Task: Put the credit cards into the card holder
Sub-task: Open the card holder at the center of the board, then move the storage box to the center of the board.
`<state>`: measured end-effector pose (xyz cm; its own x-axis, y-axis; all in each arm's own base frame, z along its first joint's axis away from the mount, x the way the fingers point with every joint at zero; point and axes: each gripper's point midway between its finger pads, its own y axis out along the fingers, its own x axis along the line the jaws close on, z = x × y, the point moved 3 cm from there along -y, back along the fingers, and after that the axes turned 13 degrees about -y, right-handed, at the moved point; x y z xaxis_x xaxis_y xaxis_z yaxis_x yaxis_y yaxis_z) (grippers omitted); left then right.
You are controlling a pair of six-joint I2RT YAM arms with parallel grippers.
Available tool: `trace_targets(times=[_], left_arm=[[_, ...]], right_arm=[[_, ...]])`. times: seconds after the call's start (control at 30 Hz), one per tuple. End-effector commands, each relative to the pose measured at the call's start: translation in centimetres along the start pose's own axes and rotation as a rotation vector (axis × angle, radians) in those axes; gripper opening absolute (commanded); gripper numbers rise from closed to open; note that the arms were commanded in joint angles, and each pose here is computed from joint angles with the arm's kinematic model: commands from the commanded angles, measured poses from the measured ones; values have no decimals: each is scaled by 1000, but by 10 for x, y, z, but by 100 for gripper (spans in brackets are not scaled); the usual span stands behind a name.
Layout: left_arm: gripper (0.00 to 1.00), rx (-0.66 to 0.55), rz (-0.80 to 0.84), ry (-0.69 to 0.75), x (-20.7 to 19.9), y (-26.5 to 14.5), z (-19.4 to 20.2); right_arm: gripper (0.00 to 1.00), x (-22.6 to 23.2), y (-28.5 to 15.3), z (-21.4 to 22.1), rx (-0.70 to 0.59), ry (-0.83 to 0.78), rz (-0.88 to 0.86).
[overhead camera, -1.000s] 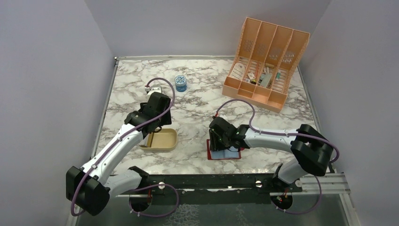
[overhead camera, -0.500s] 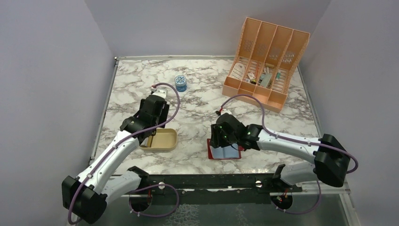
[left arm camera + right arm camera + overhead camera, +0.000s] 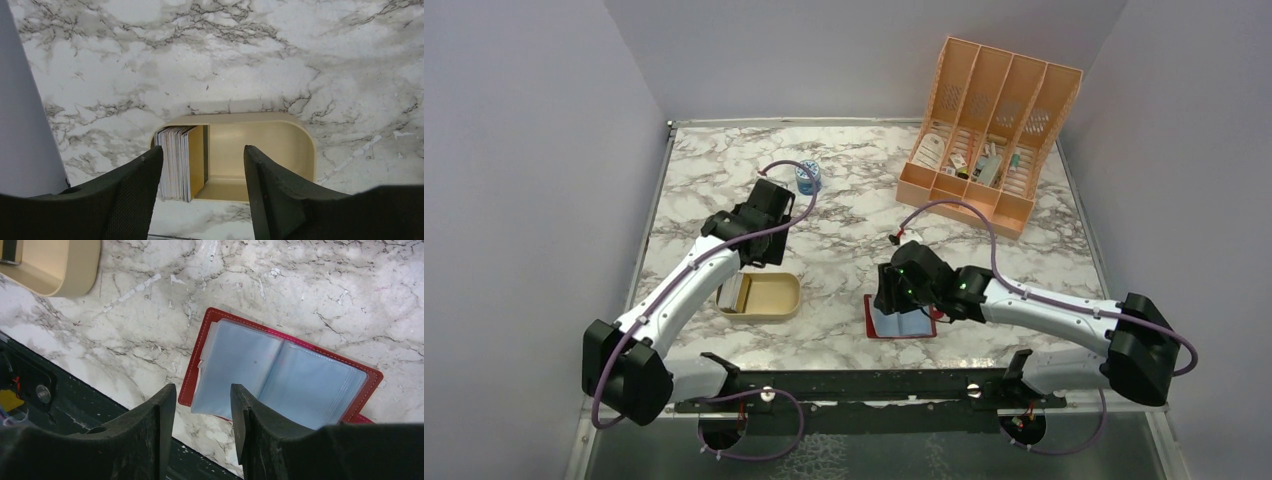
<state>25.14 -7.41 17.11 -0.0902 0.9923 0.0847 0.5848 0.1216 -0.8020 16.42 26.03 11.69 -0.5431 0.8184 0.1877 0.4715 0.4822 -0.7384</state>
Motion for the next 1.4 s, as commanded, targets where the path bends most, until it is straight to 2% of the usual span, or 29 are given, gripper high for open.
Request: trace_targets(times=[0.0,0.13,0.3,0.47,0.57,0.7,0.77,0.9,1.1,1.37], left_arm=[[64,118,-43,-21,6,-2,13],[64,157,-127,-9,14,16,14],[62,160,-5,-56,2,22,19],[62,157,-65,-95,20,21,16],[63,148,-116,-90,32,23,12],[64,86,-112,59,39,28,0],[66,84,-110,85,40,33,0],[66,119,-4,66,29,36,6],[66,130,26,7,24,44,13],[65,119,-7,-78,28,42,8]], right_arm=[[45,-1,-4,1,-28,-2,-4],[45,-1,-2,-2,-42,-12,-2],[45,14,-4,-13,-62,53,-70],[45,29,2,-23,-89,92,-144],[46,37,10,-27,-85,167,-166],[50,52,27,-35,-82,272,-210],[50,59,38,-40,-65,308,-222],[51,75,59,-54,-37,305,-240],[51,97,80,-73,-45,282,-244],[49,119,111,-77,3,244,-238]])
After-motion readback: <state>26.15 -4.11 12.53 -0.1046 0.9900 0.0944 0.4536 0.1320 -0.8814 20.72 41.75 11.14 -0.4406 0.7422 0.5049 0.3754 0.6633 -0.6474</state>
